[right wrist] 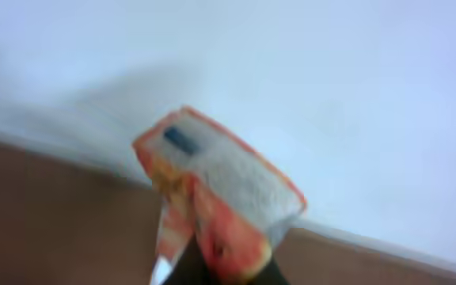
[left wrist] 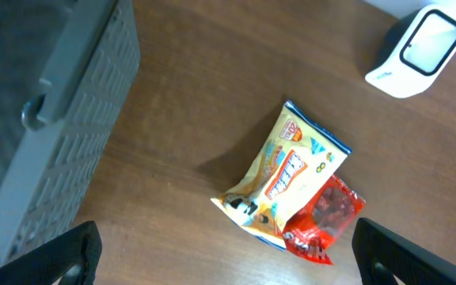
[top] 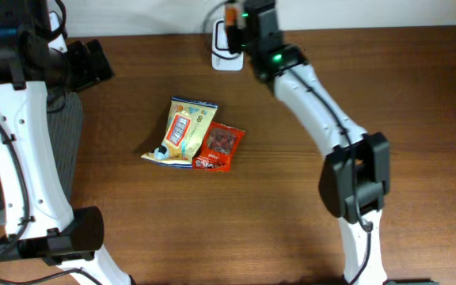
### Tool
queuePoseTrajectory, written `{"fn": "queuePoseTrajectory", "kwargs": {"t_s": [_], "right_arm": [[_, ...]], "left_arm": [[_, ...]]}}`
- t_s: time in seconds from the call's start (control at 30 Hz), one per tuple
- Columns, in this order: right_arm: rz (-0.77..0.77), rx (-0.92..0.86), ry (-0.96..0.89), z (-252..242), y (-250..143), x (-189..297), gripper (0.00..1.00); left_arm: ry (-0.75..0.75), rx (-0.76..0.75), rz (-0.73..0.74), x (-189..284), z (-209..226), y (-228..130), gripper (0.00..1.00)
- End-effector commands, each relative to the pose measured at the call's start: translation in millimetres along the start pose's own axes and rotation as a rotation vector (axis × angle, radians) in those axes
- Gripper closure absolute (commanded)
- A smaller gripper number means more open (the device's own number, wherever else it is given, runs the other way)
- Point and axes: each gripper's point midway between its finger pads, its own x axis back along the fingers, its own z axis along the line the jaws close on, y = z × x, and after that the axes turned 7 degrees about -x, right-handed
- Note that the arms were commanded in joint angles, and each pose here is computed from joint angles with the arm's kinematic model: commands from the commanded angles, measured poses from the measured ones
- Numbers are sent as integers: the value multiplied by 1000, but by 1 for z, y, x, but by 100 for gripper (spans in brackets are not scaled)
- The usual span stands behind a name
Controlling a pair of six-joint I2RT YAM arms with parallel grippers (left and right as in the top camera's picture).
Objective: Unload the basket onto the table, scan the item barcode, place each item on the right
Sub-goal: 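Hold the orange tissue pack over the scanner, then lift away right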
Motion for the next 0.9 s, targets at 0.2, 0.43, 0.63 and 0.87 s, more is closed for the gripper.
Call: {"fn": "queuePoseTrajectory", "kwargs": {"t_s": [0.2,0.43,0.63,0.87], "right_arm": [[50,910,-175,-2,-78,-64,96],[-100,548,-407,-36,-28,-47,96],[-88,179,-847,-169,-4,5,96],[343,-28,-1137,-359,-108,75,96]], "left_arm": [[6,16,-7,2,3,1,1],[6,16,-6,2,3,1,1],[6,16,-7,2,3,1,1],[6,16,-7,2,3,1,1]]}}
